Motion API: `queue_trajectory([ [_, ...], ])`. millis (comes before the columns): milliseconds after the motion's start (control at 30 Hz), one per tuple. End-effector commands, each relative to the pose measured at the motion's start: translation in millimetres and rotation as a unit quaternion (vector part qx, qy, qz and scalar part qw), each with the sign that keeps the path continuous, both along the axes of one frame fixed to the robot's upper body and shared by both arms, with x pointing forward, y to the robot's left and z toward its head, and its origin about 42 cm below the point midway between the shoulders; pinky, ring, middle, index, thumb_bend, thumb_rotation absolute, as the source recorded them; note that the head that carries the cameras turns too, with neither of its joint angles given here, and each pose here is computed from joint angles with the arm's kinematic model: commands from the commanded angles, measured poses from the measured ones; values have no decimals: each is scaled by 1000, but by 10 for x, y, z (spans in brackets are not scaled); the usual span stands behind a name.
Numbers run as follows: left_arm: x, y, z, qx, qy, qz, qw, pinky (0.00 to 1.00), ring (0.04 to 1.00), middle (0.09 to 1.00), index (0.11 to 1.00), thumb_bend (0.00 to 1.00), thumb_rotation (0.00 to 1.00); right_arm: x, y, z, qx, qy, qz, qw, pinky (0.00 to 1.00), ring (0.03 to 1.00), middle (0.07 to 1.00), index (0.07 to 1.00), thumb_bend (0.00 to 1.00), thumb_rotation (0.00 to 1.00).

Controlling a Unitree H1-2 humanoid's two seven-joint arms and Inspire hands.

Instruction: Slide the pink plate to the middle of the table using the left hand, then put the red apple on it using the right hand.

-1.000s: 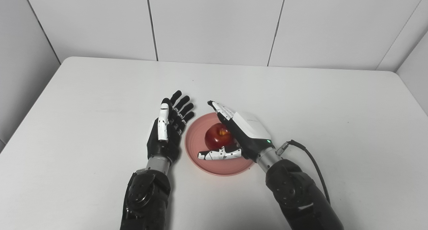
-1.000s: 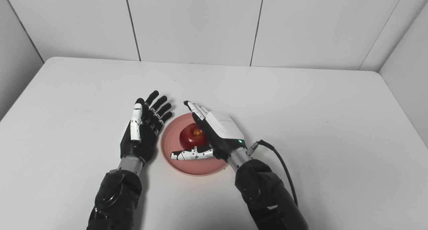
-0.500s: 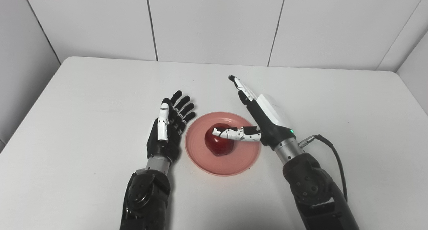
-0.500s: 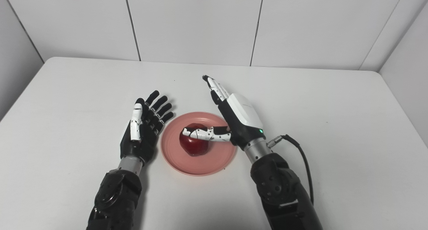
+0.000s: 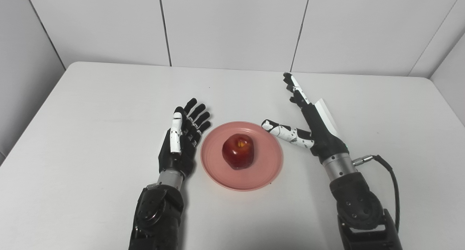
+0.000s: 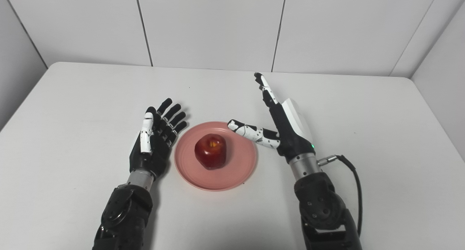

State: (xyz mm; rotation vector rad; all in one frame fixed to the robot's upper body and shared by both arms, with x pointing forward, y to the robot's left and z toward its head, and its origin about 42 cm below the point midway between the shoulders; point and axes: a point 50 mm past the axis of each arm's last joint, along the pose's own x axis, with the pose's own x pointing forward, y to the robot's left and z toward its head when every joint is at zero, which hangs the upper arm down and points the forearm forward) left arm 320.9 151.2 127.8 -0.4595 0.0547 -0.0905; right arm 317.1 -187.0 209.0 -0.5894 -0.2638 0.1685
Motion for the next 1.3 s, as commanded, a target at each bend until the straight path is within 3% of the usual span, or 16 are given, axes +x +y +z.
queue_trajectory([
  [0, 19, 12, 25, -4, -6, 0, 1000, 874, 864, 874, 865, 382, 1000, 26, -52, 38, 40, -6, -32, 999, 832, 894, 917, 920, 826, 985],
  [33, 19, 18, 23, -4, -7, 0, 1000, 878, 866, 877, 868, 382, 1000, 24, -64, 13, 52, -1, -37, 998, 836, 890, 908, 908, 729, 994],
  [167, 27, 51, 10, -5, -6, 0, 1000, 875, 866, 877, 865, 381, 1000, 68, -169, -198, 189, 55, -56, 979, 904, 910, 919, 918, 498, 1000],
  [367, 32, 94, 0, -7, -8, -5, 1000, 881, 871, 883, 874, 381, 1000, 131, -245, -464, 275, 79, -64, 956, 968, 917, 924, 920, 441, 1000],
  [533, 30, 107, 7, -6, -7, -8, 1000, 874, 872, 885, 875, 381, 1000, 139, -289, -623, 290, 76, -69, 951, 962, 914, 925, 919, 301, 1000],
  [867, 44, 109, -10, -1, -6, -13, 1000, 879, 871, 889, 879, 381, 1000, 127, -301, -731, 289, 81, -72, 951, 935, 898, 909, 901, 242, 1000],
  [1267, 60, 130, -39, 0, -3, -23, 1000, 882, 871, 889, 882, 383, 1000, 116, -249, -718, 294, 82, -70, 950, 935, 889, 906, 902, 273, 1000],
])
